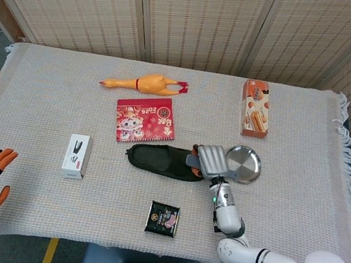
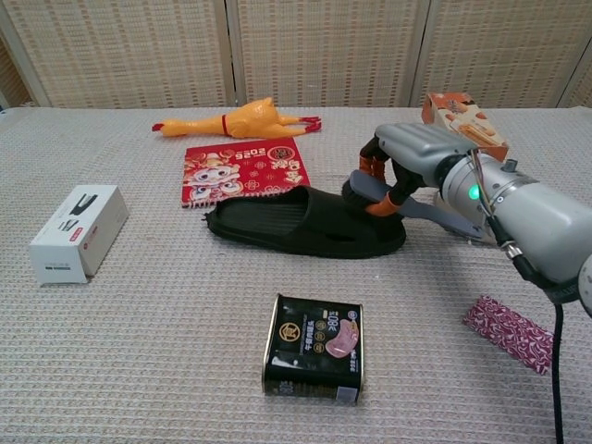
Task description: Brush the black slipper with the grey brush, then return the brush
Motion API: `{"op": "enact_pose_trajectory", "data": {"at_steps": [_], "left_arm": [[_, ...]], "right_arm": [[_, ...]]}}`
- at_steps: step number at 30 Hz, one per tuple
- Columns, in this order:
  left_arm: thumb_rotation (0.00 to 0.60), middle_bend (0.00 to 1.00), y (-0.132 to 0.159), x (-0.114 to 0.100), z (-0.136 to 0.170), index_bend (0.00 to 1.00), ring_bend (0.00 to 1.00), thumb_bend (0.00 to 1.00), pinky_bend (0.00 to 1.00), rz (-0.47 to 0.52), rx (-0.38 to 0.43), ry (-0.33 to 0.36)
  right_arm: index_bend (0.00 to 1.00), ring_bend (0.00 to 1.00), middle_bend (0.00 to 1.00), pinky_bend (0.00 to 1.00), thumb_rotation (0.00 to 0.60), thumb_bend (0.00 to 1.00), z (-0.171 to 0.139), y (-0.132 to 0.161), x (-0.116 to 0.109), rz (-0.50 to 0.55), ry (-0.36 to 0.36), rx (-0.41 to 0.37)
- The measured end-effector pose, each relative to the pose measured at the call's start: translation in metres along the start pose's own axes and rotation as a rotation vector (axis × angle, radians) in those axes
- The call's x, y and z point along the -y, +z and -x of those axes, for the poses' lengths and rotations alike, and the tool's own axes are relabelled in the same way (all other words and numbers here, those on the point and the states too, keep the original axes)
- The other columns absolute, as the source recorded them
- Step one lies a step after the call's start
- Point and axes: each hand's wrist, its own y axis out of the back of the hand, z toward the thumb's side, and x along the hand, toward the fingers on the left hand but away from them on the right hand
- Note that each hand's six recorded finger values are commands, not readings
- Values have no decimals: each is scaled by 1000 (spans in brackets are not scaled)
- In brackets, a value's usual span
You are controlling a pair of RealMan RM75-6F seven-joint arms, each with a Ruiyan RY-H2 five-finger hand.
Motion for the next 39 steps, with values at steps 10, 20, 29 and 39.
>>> {"op": "enact_pose_trajectory", "data": {"at_steps": [10, 20, 29, 39], "left_arm": [[600, 0, -2, -2, -1, 0, 0, 517, 127, 7, -10, 4], [600, 0, -4, -5, 4, 0, 0, 517, 127, 1, -27, 26], [600, 0, 2, 0, 2, 0, 0, 519, 127, -25, -29, 20], [600, 0, 11, 8, -2, 0, 0, 518, 128, -49, 0, 14]], "right_arm": [[866, 665, 693, 865, 600, 406, 11, 37, -1, 7, -9, -50], [840, 670, 692, 864, 600, 406, 3, 6, -17, -45, -13, -14], [822, 670, 692, 865, 600, 407, -6, -44, -55, -226, -35, 34], [774, 664, 692, 865, 600, 406, -26, -113, -20, -323, 67, 137]]}}
